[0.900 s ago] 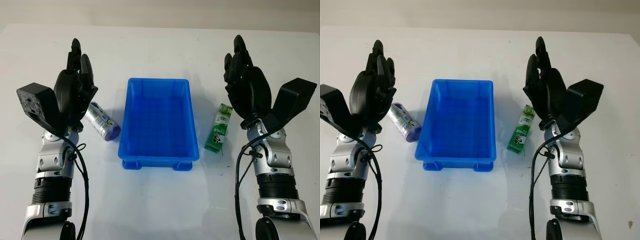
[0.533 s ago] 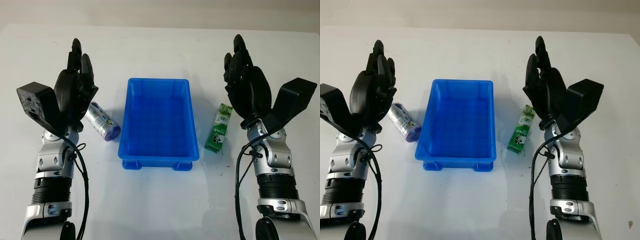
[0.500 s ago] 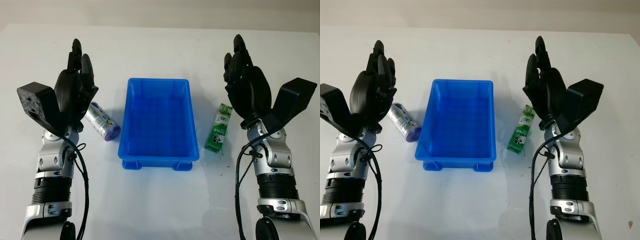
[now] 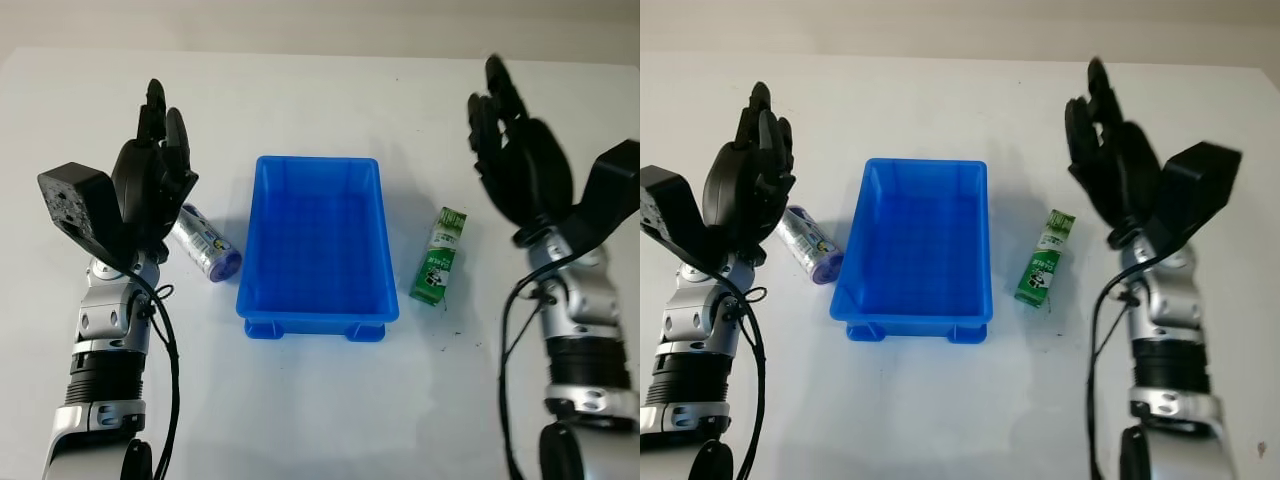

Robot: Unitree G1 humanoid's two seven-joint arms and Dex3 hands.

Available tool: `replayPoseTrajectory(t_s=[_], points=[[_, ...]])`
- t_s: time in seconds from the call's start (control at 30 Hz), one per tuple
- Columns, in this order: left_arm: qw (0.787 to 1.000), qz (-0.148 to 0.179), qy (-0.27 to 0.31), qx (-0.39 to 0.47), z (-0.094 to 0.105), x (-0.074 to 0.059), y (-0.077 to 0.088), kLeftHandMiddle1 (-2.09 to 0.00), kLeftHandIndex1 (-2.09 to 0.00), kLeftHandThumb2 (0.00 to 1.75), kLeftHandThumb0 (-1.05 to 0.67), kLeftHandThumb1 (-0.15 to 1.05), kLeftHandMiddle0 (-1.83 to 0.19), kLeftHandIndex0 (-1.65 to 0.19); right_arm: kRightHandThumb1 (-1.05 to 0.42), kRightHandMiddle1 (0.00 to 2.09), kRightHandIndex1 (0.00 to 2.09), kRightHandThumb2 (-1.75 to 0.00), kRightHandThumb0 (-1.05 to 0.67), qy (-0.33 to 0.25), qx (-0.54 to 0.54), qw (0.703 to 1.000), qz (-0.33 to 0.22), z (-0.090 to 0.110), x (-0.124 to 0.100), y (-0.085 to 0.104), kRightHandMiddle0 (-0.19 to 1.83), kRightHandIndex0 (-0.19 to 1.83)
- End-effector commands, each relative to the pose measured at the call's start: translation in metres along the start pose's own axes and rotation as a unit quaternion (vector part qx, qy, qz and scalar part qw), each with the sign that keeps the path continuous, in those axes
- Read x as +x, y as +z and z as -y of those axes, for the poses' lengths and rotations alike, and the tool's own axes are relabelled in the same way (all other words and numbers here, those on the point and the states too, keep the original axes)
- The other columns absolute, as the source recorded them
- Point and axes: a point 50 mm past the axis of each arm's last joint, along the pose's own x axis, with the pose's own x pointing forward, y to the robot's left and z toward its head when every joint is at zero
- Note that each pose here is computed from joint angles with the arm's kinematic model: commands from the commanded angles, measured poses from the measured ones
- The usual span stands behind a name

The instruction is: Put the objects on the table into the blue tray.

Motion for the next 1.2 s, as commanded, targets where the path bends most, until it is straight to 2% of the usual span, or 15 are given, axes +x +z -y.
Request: replayPoseTrajectory(t_s=[0.0,0.17,0.27,0.33,0.37,0.47,0.53,0.67,0.77,0.93,1.17], points=[[1.000,0.016,0.000,0.000,-0.001,0.001,0.006,0.00,0.00,0.72,-0.76,1.05,0.19,0.19,-1.03,0.16,0.16,-0.11,-0.61,0.015,-0.071,0.997,0.008,0.013,0.004,0.016,0.06,0.11],[1.000,0.018,-0.002,0.008,-0.002,0.002,0.007,0.00,0.00,0.75,-0.76,1.05,0.19,0.19,-0.89,0.26,0.22,-0.03,-0.50,0.066,-0.210,0.976,0.011,0.028,0.004,0.039,0.16,0.22],[1.000,0.018,-0.002,0.006,-0.001,0.003,0.007,0.00,0.00,0.75,-0.76,1.05,0.19,0.19,-0.80,0.32,0.26,-0.02,-0.46,0.095,-0.369,0.924,0.024,0.031,0.000,0.050,0.28,0.33],[1.000,0.019,-0.004,0.005,0.000,0.004,0.007,0.00,0.00,0.75,-0.76,1.05,0.19,0.19,-0.76,0.33,0.26,-0.02,-0.45,0.115,-0.433,0.894,0.027,0.029,-0.001,0.051,0.33,0.35],[1.000,0.019,-0.005,0.005,0.000,0.004,0.007,0.00,0.00,0.75,-0.76,1.05,0.19,0.19,-0.76,0.33,0.26,-0.03,-0.45,0.133,-0.477,0.869,0.022,0.028,-0.003,0.051,0.34,0.36],[1.000,0.019,-0.008,0.006,0.000,0.006,0.007,0.00,0.00,0.74,-0.77,1.05,0.19,0.19,-0.75,0.18,0.18,-0.05,-0.37,0.182,-0.572,0.800,0.011,0.025,-0.009,0.049,0.41,0.40],[1.000,0.019,-0.010,0.007,0.000,0.007,0.007,0.00,0.00,0.74,-0.77,1.05,0.19,0.19,-0.75,0.14,0.15,-0.05,-0.32,0.204,-0.606,0.769,0.012,0.023,-0.012,0.046,0.47,0.43],[1.000,0.019,-0.013,0.004,0.000,0.008,0.007,0.00,0.00,0.73,-0.78,1.05,0.19,0.19,-0.77,0.11,0.13,-0.06,-0.27,0.234,-0.643,0.729,0.006,0.024,-0.016,0.042,0.53,0.44],[1.000,0.018,-0.012,0.002,0.001,0.008,0.007,0.00,0.00,0.72,-0.78,1.05,0.19,0.19,-0.78,0.10,0.11,-0.06,-0.26,0.261,-0.681,0.684,-0.005,0.021,-0.018,0.039,0.53,0.44],[1.000,0.017,-0.015,0.004,0.002,0.009,0.007,0.00,0.00,0.72,-0.78,1.05,0.19,0.19,-0.79,0.09,0.10,-0.06,-0.24,0.288,-0.711,0.642,0.002,0.015,-0.022,0.031,0.52,0.44],[1.000,0.012,-0.014,0.006,0.001,0.008,0.005,0.00,0.00,0.72,-0.77,1.05,0.19,0.19,-0.89,0.10,0.10,-0.08,-0.21,0.302,-0.709,0.636,0.032,0.011,-0.025,0.018,0.55,0.47]])
